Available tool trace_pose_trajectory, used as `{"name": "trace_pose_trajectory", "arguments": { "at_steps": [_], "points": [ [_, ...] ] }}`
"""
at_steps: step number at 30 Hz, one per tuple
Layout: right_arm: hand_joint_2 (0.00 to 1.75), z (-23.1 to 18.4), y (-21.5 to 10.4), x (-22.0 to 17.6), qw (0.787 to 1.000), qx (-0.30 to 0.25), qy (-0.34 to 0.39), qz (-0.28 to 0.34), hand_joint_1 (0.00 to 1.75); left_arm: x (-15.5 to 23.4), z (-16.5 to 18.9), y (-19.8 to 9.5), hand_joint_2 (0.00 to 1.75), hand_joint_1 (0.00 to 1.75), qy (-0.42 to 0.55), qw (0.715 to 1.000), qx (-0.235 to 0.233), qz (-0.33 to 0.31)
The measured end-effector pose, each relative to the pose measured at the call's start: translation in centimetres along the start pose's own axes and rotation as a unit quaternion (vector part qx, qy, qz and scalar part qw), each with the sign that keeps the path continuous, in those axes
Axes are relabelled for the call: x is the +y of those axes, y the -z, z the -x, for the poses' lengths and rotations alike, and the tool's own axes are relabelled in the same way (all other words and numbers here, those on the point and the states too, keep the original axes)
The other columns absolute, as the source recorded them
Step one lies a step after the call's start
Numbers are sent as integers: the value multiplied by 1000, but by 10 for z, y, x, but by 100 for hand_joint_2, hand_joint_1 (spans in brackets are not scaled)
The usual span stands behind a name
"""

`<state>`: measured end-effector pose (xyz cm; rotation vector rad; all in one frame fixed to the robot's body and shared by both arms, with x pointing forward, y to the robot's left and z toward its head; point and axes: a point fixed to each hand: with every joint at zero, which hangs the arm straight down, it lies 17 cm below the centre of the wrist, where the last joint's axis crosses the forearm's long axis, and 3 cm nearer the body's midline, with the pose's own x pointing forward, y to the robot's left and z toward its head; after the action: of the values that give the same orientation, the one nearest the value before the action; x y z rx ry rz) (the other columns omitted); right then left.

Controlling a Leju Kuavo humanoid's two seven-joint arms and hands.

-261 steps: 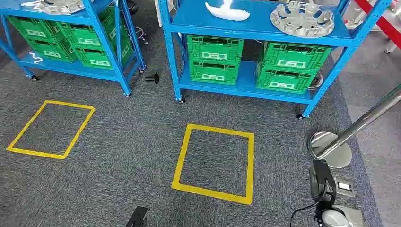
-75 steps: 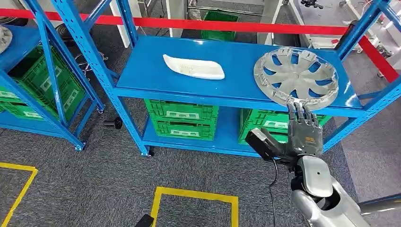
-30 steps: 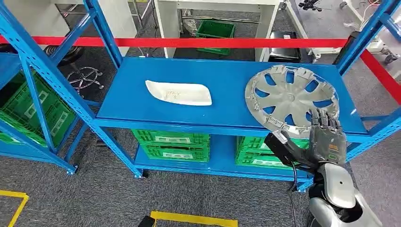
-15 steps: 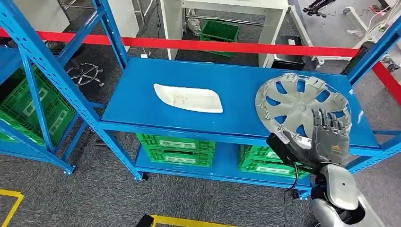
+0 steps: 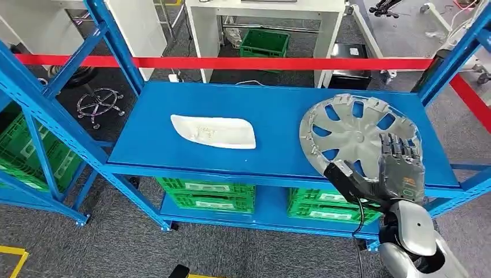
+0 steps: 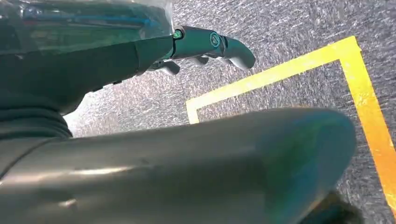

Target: Take the parts from the cabinet and place them on the table.

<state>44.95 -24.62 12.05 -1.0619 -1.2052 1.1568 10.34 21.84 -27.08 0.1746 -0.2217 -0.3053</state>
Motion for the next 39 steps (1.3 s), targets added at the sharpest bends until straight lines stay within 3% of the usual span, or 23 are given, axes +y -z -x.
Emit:
{"name": "trace_pose_trajectory", "arguments": {
  "at_steps": [27,39],
  "points": [
    [0,-2,-4,8,1000,-1,21,-14,0,3,-6,1,0,0,-4,1000,-5,-2],
    [0,-1,-5,35,994,10,92,-59,0,3,-9,1,0,0,-9,1000,-8,-3]
  ]
}}
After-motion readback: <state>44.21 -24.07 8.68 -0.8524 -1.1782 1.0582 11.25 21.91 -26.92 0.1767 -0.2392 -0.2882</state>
